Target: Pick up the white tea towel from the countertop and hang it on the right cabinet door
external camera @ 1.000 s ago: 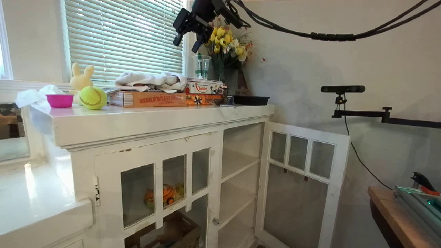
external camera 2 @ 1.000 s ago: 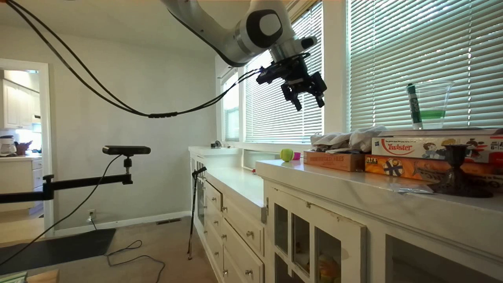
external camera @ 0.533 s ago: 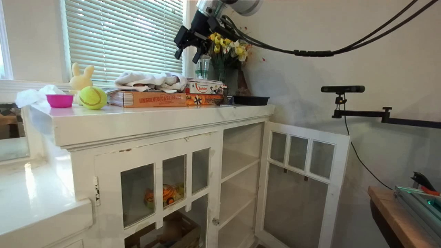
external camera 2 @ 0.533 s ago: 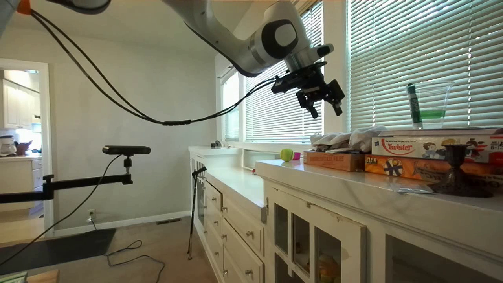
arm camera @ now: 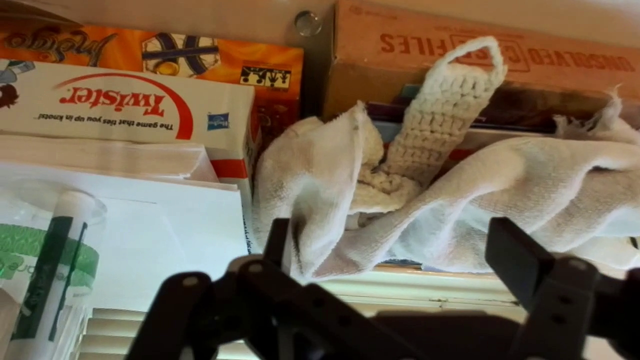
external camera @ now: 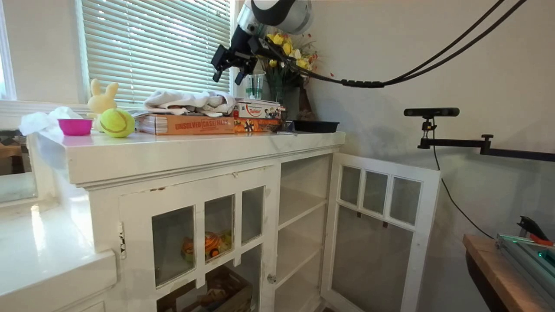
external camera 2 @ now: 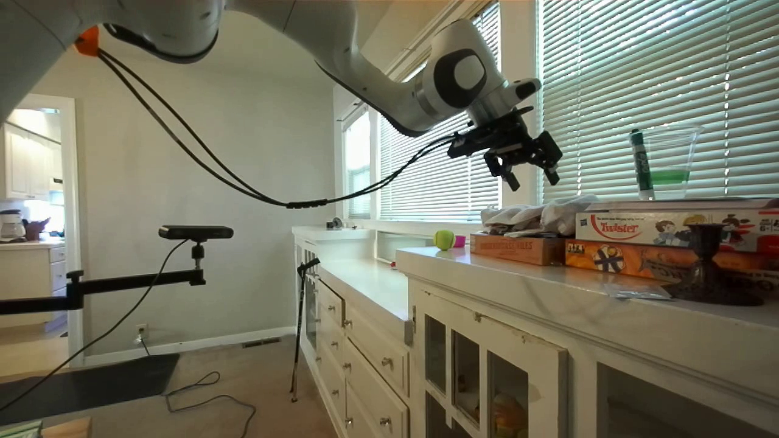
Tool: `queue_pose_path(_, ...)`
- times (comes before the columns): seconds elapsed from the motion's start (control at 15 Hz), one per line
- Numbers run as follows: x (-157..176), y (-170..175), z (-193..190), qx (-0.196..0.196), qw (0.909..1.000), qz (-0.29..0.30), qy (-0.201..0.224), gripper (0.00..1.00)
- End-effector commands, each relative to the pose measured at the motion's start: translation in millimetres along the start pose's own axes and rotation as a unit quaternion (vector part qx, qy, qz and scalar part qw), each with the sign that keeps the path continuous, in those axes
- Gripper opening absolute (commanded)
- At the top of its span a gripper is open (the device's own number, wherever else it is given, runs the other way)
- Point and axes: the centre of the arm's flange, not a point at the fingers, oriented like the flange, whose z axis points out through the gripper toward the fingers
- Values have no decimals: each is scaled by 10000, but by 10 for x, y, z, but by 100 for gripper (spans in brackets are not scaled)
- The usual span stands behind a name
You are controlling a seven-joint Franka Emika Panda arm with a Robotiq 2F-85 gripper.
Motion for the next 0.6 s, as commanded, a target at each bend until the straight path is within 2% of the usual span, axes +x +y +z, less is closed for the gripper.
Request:
queue_pose_path(0.0, 215, 13, 244, -293, 9995, 40, -93, 100)
queue_pose_path(0.53, 172, 21, 522, -312, 9992, -21, -262, 100)
